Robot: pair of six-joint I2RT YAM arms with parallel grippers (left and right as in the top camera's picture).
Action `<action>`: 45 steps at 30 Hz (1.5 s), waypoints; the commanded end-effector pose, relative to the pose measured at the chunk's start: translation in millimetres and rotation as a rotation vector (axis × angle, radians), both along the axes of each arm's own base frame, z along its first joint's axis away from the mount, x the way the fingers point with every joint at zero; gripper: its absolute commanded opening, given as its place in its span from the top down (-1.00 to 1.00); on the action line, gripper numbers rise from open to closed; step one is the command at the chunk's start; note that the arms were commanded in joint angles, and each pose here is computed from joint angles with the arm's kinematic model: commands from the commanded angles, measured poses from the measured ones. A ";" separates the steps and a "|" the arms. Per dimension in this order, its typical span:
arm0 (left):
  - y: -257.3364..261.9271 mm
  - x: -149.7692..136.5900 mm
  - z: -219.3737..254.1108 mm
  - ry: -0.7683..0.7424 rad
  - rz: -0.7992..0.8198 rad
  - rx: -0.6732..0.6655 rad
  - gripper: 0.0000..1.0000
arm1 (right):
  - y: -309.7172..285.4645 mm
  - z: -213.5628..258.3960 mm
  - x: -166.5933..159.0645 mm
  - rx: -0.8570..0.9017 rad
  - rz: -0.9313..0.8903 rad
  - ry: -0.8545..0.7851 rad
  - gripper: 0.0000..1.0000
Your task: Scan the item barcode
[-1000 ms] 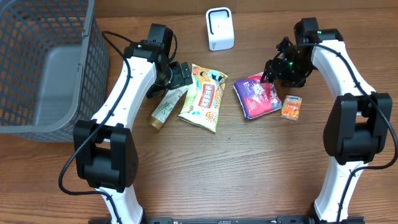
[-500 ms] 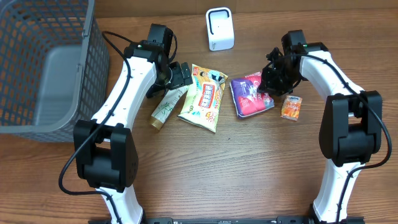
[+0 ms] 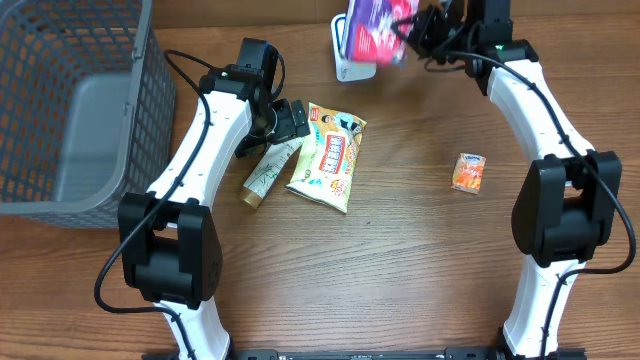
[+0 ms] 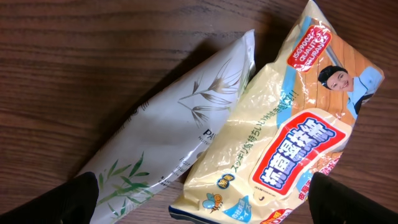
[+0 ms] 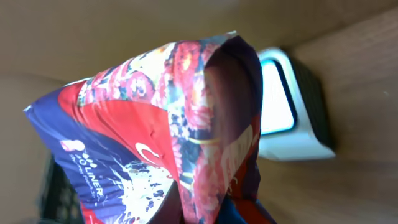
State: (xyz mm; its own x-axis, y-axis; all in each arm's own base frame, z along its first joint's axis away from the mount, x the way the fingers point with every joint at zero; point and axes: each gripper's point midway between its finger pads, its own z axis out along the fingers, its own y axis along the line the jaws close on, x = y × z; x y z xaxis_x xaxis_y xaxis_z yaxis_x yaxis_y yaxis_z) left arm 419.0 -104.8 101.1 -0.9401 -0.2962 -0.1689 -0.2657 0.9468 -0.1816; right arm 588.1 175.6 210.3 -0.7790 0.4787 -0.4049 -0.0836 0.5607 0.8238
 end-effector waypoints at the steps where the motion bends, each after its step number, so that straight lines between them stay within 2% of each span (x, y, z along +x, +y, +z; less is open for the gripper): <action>1: -0.8 5.3 7.0 -0.027 -0.018 0.006 -1.00 | 7.4 15.3 18.5 0.034 -0.165 -0.013 0.93; 6: -0.8 5.4 7.0 -0.028 -0.019 0.006 -0.99 | 39.6 -12.5 32.2 -0.017 -0.242 -0.051 0.93; 9: -0.7 5.3 7.0 -0.027 -0.018 0.006 -1.00 | 46.3 -37.6 36.0 -0.023 -0.282 -0.011 0.93; 13: -0.7 5.3 7.0 -0.027 -0.018 0.006 -1.00 | 41.6 -42.8 40.2 -0.037 -0.299 -0.020 0.93; 21: -0.7 5.3 7.0 -0.027 -0.019 0.006 -1.00 | 20.2 -0.6 48.4 -0.051 -0.236 -0.135 0.93; 23: -0.7 5.3 7.0 -0.027 -0.018 0.006 -1.00 | -10.0 31.0 46.7 -0.099 -0.281 -0.177 0.93; 26: -0.7 5.3 7.0 -0.027 -0.018 0.006 -1.00 | -87.6 72.6 35.7 -0.160 -0.461 -0.152 0.93; 28: -0.7 5.3 7.0 -0.027 -0.019 0.006 -0.99 | -167.9 93.4 14.8 -0.197 -0.605 -0.096 0.93; 30: -0.8 5.3 7.0 -0.027 -0.018 0.006 -0.99 | -215.0 92.4 -0.9 -0.214 -0.679 -0.036 0.93; 32: -0.8 5.3 7.0 -0.027 -0.018 0.006 -1.00 | -295.8 70.4 -33.5 -0.239 -0.811 0.112 0.93; 33: -0.7 5.3 7.0 -0.027 -0.019 0.006 -1.00 | -314.4 62.5 -43.3 -0.243 -0.842 0.156 0.93; 37: -0.7 5.3 7.0 -0.027 -0.019 0.006 -1.00 | -428.1 -5.1 -120.4 -0.304 -0.992 0.441 0.93; 41: -0.7 5.3 7.0 -0.027 -0.019 0.006 -1.00 | -485.8 -51.7 -169.1 -0.330 -1.035 0.595 0.93; 45: -0.7 5.3 7.0 -0.027 -0.018 0.006 -0.99 | -529.4 -79.1 -208.1 -0.343 -1.141 0.701 0.81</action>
State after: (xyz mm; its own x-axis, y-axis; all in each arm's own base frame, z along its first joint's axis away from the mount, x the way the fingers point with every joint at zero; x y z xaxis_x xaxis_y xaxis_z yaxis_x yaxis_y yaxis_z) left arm 419.3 -104.8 101.2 -0.9399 -0.2962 -0.1698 -0.2655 0.9468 -0.1821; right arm 398.6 -331.8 139.7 -0.1262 0.9471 -0.2951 0.9033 0.2327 0.3605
